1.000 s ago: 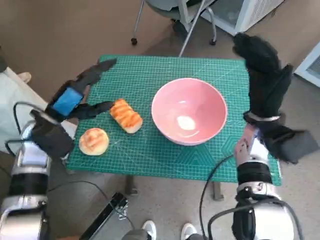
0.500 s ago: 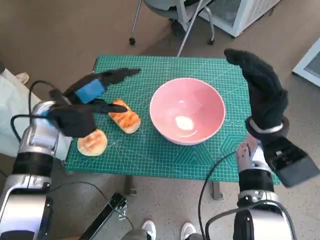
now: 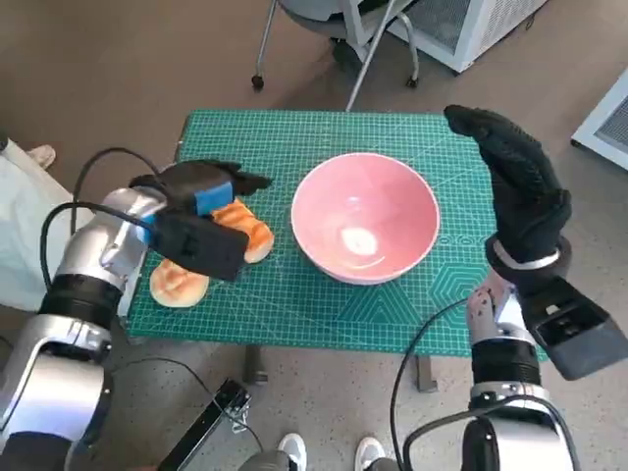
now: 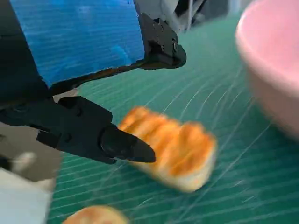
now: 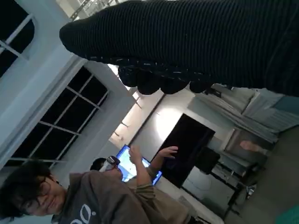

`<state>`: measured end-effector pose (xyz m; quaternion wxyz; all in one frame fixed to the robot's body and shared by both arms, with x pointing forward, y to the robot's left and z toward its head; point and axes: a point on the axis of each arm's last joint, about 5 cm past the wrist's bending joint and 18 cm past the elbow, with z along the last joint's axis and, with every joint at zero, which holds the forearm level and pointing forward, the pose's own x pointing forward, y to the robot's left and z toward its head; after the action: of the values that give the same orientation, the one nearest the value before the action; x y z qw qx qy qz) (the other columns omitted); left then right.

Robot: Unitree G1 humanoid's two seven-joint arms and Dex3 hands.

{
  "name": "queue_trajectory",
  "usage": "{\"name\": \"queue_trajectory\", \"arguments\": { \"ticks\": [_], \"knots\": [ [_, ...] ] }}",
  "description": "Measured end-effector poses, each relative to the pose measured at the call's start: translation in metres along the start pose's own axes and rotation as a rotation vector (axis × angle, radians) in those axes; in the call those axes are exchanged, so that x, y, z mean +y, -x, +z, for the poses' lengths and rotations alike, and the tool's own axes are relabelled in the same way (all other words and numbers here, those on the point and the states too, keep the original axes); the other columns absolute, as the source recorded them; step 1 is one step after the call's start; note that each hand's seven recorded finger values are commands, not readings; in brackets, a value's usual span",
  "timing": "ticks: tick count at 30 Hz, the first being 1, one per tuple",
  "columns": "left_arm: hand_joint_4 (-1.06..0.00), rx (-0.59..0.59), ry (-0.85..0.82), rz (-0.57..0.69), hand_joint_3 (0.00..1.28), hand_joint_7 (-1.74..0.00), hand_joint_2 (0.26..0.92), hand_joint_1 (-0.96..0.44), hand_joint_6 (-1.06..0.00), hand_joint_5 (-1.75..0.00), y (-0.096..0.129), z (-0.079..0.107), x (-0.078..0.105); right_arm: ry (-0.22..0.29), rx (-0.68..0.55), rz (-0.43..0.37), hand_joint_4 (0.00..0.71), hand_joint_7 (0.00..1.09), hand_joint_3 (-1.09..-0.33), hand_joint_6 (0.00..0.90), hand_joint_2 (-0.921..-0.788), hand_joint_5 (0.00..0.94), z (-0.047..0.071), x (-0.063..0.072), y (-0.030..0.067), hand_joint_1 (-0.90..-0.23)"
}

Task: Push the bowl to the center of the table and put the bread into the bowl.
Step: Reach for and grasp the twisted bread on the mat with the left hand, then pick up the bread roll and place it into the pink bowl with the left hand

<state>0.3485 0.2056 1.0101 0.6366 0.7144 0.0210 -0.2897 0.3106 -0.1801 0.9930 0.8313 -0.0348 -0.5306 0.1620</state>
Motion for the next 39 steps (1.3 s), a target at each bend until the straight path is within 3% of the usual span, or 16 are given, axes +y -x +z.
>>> {"name": "queue_trajectory", "arguments": {
  "ticks": [10, 18, 20, 24, 25, 26, 27, 28, 31, 36, 39],
  "knots": [
    [-0.26, 0.11, -0.02, -0.149, 0.0, -0.05, 0.796, -0.11, -0.41, 0.0, -0.016, 0.01, -0.01, -0.008, 0.005, -0.007, 0.319, 0.83, -0.729, 0.024, -0.921, 0.001, 0.0, 0.001, -0.0004, -0.627],
    [-0.31, 0.148, -0.066, -0.166, 0.0, -0.06, 0.791, -0.11, -0.46, -0.02, -0.025, 0.018, -0.017, -0.021, 0.009, -0.011, 0.319, 0.83, -0.73, 0.023, -0.921, 0.0, 0.0, 0.004, 0.0005, -0.627],
    [-0.35, 0.15, -0.082, -0.16, 0.0, -0.07, 0.794, -0.1, -0.5, -0.03, -0.026, 0.018, -0.019, -0.022, 0.01, -0.011, 0.318, 0.83, -0.73, 0.023, -0.921, 0.0, 0.0, 0.005, 0.0012, -0.627],
    [-0.59, 0.117, -0.118, -0.124, 0.02, -0.12, 0.837, -0.08, -0.67, -0.1, -0.027, 0.019, -0.025, -0.022, 0.018, -0.016, 0.318, 0.83, -0.73, 0.023, -0.921, 0.0, 0.0, 0.004, 0.0039, -0.627],
    [-0.64, 0.106, -0.122, -0.111, 0.04, -0.35, 0.854, -0.14, -0.66, -0.13, -0.026, 0.018, -0.026, -0.022, 0.02, -0.017, 0.318, 0.83, -0.73, 0.024, -0.921, 0.0, 0.0, 0.005, 0.0045, -0.627],
    [-0.69, 0.091, -0.126, -0.098, 0.09, -0.71, 0.878, -0.21, -0.63, -0.23, -0.026, 0.018, -0.027, -0.023, 0.021, -0.019, 0.319, 0.83, -0.73, 0.024, -0.921, 0.0, 0.0, 0.005, 0.0048, -0.627],
    [-0.66, 0.077, -0.128, -0.086, 0.1, -0.89, 0.894, -0.14, -0.62, -0.59, -0.025, 0.017, -0.028, -0.023, 0.022, -0.021, 0.319, 0.84, -0.73, 0.025, -0.921, 0.001, 0.0, 0.005, 0.005, -0.627],
    [-0.64, 0.061, -0.129, -0.074, 0.11, -1.01, 0.903, -0.09, -0.61, -0.82, -0.025, 0.017, -0.029, -0.023, 0.023, -0.021, 0.32, 0.84, -0.73, 0.026, -0.921, 0.001, 0.0, 0.005, 0.0051, -0.627],
    [-0.64, 0.014, -0.129, -0.041, 0.1, -1.11, 0.914, -0.03, -0.62, -1.11, -0.022, 0.015, -0.03, -0.024, 0.023, -0.021, 0.322, 0.84, -0.73, 0.025, -0.921, 0.002, 0.0, 0.005, 0.0051, -0.628],
    [-0.62, -0.048, -0.078, -0.006, 0.09, -1.16, 0.919, 0.0, -0.64, -1.21, -0.018, 0.011, -0.028, -0.026, 0.024, -0.022, 0.323, 0.84, -0.73, 0.022, -0.921, 0.002, 0.0, 0.006, 0.0053, -0.63],
    [-0.61, -0.052, -0.034, 0.011, 0.1, -1.21, 0.92, 0.0, -0.64, -1.18, -0.015, 0.006, -0.024, -0.029, 0.023, -0.023, 0.323, 0.85, -0.73, 0.018, -0.921, 0.002, -0.001, 0.006, 0.0053, -0.63]
  ]
}}
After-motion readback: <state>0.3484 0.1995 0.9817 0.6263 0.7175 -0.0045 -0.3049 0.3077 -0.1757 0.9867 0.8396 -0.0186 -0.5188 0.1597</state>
